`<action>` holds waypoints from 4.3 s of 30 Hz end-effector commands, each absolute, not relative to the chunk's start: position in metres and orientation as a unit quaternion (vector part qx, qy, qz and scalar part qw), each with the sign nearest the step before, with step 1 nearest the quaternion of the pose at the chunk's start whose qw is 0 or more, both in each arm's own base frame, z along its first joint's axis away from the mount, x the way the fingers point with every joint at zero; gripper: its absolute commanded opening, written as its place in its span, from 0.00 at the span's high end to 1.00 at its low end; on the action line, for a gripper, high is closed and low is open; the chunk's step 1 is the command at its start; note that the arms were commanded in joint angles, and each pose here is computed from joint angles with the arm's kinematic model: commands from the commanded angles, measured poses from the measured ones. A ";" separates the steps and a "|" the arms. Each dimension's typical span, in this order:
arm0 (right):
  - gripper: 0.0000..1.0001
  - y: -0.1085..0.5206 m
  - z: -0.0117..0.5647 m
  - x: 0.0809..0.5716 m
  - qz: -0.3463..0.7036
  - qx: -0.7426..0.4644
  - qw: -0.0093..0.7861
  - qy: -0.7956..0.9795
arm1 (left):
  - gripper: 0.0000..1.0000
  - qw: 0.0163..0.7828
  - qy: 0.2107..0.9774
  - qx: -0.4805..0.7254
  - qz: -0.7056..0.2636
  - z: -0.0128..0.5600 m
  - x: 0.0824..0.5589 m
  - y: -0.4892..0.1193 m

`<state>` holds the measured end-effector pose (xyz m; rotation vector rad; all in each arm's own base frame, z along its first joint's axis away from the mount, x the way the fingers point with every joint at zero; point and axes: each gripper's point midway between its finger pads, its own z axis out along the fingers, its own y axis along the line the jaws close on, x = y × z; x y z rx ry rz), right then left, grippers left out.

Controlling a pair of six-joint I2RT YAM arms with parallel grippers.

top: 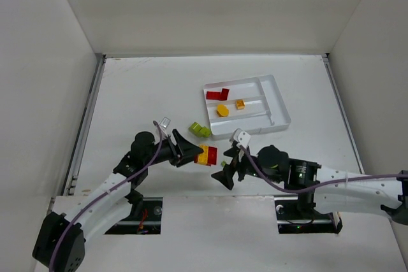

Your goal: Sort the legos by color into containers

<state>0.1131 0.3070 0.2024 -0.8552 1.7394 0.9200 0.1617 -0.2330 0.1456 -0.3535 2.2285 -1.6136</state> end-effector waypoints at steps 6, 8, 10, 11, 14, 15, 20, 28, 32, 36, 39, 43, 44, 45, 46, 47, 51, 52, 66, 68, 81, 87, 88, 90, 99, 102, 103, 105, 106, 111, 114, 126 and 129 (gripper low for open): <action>0.00 0.310 0.185 0.130 0.289 -0.415 0.494 0.707 | 0.74 0.149 0.781 -0.040 -0.605 0.161 0.121 -0.254; 0.00 0.309 0.186 0.128 0.290 -0.422 0.494 0.703 | 0.74 0.142 0.788 -0.044 -0.598 0.153 0.118 -0.252; 0.00 0.309 0.187 0.128 0.291 -0.423 0.496 0.701 | 0.74 0.142 0.791 -0.045 -0.593 0.150 0.116 -0.251; 0.00 0.310 0.188 0.128 0.291 -0.422 0.498 0.699 | 0.74 0.142 0.791 -0.042 -0.594 0.150 0.115 -0.251; 0.03 0.313 0.188 0.129 0.287 -0.428 0.493 0.701 | 0.74 0.143 0.791 -0.036 -0.594 0.152 0.114 -0.253; 0.06 0.314 0.189 0.128 0.289 -0.429 0.493 0.700 | 0.75 0.142 0.792 -0.036 -0.593 0.150 0.114 -0.253; 0.07 0.318 0.195 0.122 0.308 -0.437 0.489 0.689 | 0.75 0.135 0.797 -0.032 -0.588 0.146 0.112 -0.255; 0.20 0.323 0.196 0.116 0.324 -0.445 0.476 0.686 | 0.76 0.136 0.796 -0.027 -0.590 0.148 0.110 -0.256; 0.24 0.324 0.195 0.114 0.334 -0.445 0.466 0.689 | 0.76 0.138 0.794 -0.025 -0.592 0.150 0.110 -0.256; 0.13 0.325 0.190 0.113 0.333 -0.447 0.456 0.693 | 0.76 0.140 0.790 -0.025 -0.597 0.154 0.110 -0.255; 0.10 0.325 0.188 0.115 0.332 -0.446 0.455 0.695 | 0.76 0.141 0.789 -0.022 -0.597 0.155 0.109 -0.256; 0.09 0.324 0.187 0.116 0.331 -0.444 0.452 0.699 | 0.76 0.144 0.787 -0.022 -0.599 0.157 0.110 -0.255; 0.09 0.324 0.186 0.117 0.329 -0.444 0.452 0.701 | 0.76 0.146 0.786 -0.021 -0.601 0.158 0.110 -0.255; 0.11 0.323 0.187 0.117 0.330 -0.443 0.453 0.700 | 0.76 0.147 0.785 -0.022 -0.601 0.159 0.111 -0.255; 0.15 0.323 0.187 0.117 0.332 -0.441 0.453 0.700 | 0.76 0.148 0.785 -0.022 -0.602 0.159 0.111 -0.255; 0.19 0.324 0.188 0.117 0.334 -0.440 0.452 0.700 | 0.76 0.148 0.784 -0.021 -0.602 0.159 0.110 -0.255; 0.11 0.324 0.183 0.120 0.336 -0.436 0.441 0.709 | 0.76 0.147 0.783 -0.019 -0.604 0.160 0.110 -0.256; 0.11 0.324 0.181 0.121 0.334 -0.435 0.438 0.712 | 0.77 0.148 0.782 -0.018 -0.605 0.161 0.109 -0.256; 0.54 0.322 0.197 0.127 0.354 -0.417 0.448 0.707 | 0.77 0.149 0.782 -0.017 -0.604 0.159 0.108 -0.255; 0.56 0.320 0.207 0.131 0.362 -0.406 0.460 0.702 | 0.77 0.152 0.783 -0.021 -0.603 0.156 0.110 -0.255; 0.57 0.306 0.240 0.157 0.382 -0.352 0.504 0.690 | 0.78 0.156 0.792 -0.042 -0.589 0.136 0.115 -0.251; 0.54 0.292 0.254 0.202 0.344 -0.286 0.551 0.704 | 0.78 0.173 0.780 -0.044 -0.600 0.147 0.122 -0.252; 0.54 0.286 0.255 0.220 0.329 -0.260 0.565 0.711 | 0.78 0.177 0.779 -0.046 -0.600 0.149 0.124 -0.252; 0.54 0.272 0.251 0.264 0.295 -0.195 0.582 0.732 | 0.77 0.193 0.774 -0.047 -0.602 0.154 0.130 -0.253; 0.52 0.203 0.210 0.420 0.127 0.008 0.589 0.798 | 0.76 0.271 0.749 -0.062 -0.601 0.169 0.159 -0.258; 0.52 0.191 0.196 0.454 0.093 0.030 0.583 0.807 | 0.75 0.286 0.742 -0.068 -0.602 0.172 0.166 -0.260; 0.52 0.188 0.191 0.464 0.085 0.034 0.580 0.810 | 0.75 0.289 0.741 -0.069 -0.602 0.173 0.168 -0.262; 0.51 0.184 0.179 0.484 0.070 0.038 0.571 0.817 | 0.75 0.296 0.739 -0.074 -0.600 0.173 0.172 -0.263; 0.51 0.183 0.172 0.490 0.065 0.039 0.564 0.822 | 0.75 0.298 0.739 -0.074 -0.600 0.174 0.173 -0.264; 0.48 0.180 0.151 0.513 0.049 0.047 0.541 0.838 | 0.74 0.316 0.727 -0.080 -0.604 0.181 0.180 -0.266; 0.46 0.180 0.146 0.522 0.048 0.050 0.536 0.841 | 0.74 0.315 0.726 -0.083 -0.606 0.181 0.180 -0.266; 0.16 0.184 0.154 0.509 0.078 0.059 0.528 0.844 | 0.74 0.313 0.731 -0.100 -0.598 0.176 0.188 -0.264; 0.15 0.182 0.172 0.498 0.100 0.064 0.540 0.833 | 0.74 0.318 0.729 -0.108 -0.597 0.179 0.193 -0.263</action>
